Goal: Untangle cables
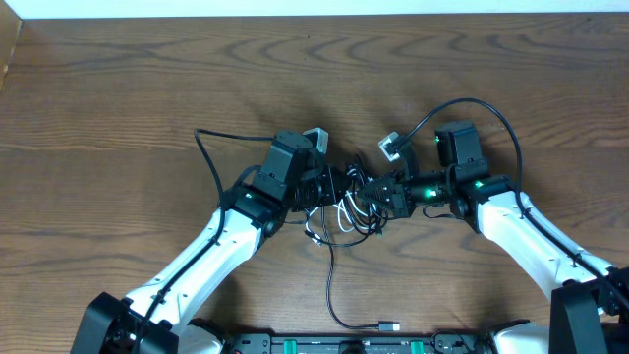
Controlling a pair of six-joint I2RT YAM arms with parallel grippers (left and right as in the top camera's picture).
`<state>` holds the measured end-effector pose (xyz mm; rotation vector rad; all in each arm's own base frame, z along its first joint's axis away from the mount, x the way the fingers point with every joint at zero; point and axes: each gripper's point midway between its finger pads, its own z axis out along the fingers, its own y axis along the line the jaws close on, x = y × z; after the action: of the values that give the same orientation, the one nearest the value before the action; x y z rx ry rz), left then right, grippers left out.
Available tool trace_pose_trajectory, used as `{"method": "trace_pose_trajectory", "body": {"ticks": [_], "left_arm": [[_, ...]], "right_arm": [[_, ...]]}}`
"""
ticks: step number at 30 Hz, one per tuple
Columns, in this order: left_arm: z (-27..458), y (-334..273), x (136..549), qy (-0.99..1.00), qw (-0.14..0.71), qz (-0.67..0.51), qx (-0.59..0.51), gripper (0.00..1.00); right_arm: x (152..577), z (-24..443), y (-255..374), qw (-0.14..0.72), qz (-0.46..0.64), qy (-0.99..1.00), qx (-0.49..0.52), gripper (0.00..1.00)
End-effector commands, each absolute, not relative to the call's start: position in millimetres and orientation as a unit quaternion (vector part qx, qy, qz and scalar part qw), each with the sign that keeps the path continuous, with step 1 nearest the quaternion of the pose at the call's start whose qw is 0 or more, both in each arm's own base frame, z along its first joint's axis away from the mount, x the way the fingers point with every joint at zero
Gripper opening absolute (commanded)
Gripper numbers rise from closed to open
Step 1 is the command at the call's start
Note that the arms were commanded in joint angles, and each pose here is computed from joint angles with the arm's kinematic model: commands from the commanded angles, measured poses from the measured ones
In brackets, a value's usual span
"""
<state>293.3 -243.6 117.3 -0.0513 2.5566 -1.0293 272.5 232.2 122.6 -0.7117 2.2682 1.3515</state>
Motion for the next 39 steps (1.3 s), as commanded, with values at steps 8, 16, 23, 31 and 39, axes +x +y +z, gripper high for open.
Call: {"method": "trace_pose_trajectory", "body": {"ticks": [8,16,23,31,39], "left_arm": [[113.8,-243.0,293.2,0.913,0.191,-0.361,-0.014,0.14],[113.1,-241.0,295.5,0.914,0.196,-0.355,-0.017,0.08],[142.5,-205.2,326.7,0.897,0.267,-0.348,-0.055,0.08],[211.9,-160.0,336.8,0.853,0.367,-0.366,-0.063,0.08],[250.5,-146.4,328.9,0.825,0.423,-0.371,-0.052,0.08]], "right_arm": [[273.6,133.1,234.0,0.214,0.491,0.8,-0.269,0.01],[273.6,133.1,234.0,0.214,0.491,0.8,-0.269,0.01],[277.5,127.0,230.6,0.216,0.473,0.813,-0.262,0.01],[303.6,93.8,201.6,0.215,0.364,0.892,-0.16,0.01],[316.4,57.3,146.6,0.198,0.213,0.957,-0.003,0.01]]}}
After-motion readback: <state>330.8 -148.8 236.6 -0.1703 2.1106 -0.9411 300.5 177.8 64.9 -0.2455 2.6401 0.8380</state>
